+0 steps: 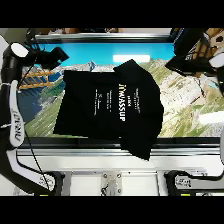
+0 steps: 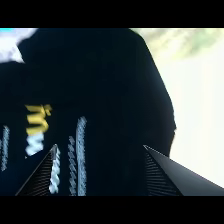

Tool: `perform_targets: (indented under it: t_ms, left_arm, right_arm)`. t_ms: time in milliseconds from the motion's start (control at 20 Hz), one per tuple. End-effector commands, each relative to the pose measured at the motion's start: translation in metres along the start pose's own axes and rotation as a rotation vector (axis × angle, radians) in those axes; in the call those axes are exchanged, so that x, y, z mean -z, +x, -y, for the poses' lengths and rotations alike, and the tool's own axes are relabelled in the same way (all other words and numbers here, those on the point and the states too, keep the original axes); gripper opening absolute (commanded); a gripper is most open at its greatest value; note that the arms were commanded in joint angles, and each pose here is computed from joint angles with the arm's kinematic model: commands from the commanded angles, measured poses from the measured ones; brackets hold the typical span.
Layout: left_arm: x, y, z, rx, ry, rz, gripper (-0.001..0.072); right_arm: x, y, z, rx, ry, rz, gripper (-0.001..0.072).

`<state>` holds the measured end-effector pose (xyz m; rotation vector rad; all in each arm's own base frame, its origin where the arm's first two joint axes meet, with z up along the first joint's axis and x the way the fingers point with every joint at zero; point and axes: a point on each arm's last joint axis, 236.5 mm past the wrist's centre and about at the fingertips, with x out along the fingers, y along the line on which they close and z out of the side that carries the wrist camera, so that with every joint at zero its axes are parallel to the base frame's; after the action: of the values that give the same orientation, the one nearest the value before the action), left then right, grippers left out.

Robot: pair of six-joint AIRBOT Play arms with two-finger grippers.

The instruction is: Fold the clothes and pants, and hang the long-sleeved shirts on hangers.

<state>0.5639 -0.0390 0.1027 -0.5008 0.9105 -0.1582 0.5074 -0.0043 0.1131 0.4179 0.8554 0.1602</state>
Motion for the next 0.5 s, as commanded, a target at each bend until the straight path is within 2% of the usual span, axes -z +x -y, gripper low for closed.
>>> perform_targets:
  t_ms: [0,150,250,350,450]
  left_arm:
    - [0.076,-0.024,-0.059,-0.171,-0.028,-0.144,0.0587]
    - [0.163,-0.035,-0.083,-0.209,-0.097,-0.282,0.0588]
    - [0.208,-0.040,-0.092,-0.225,-0.125,-0.347,0.0588]
    - [0.236,-0.045,-0.097,-0.229,-0.145,-0.375,0.0588]
    - [0.253,-0.050,-0.099,-0.233,-0.149,-0.370,0.0588]
  right_arm:
    - [0.091,-0.037,0.047,0.092,0.065,-0.212,0.0575]
    - [0.211,-0.049,0.085,0.170,0.324,-0.384,0.0575]
    - [0.275,-0.049,0.094,0.188,0.416,-0.459,0.0575]
    - [0.316,-0.040,0.091,0.174,0.477,-0.503,0.0575]
    - [0.332,-0.025,0.081,0.116,0.533,-0.482,0.0575]
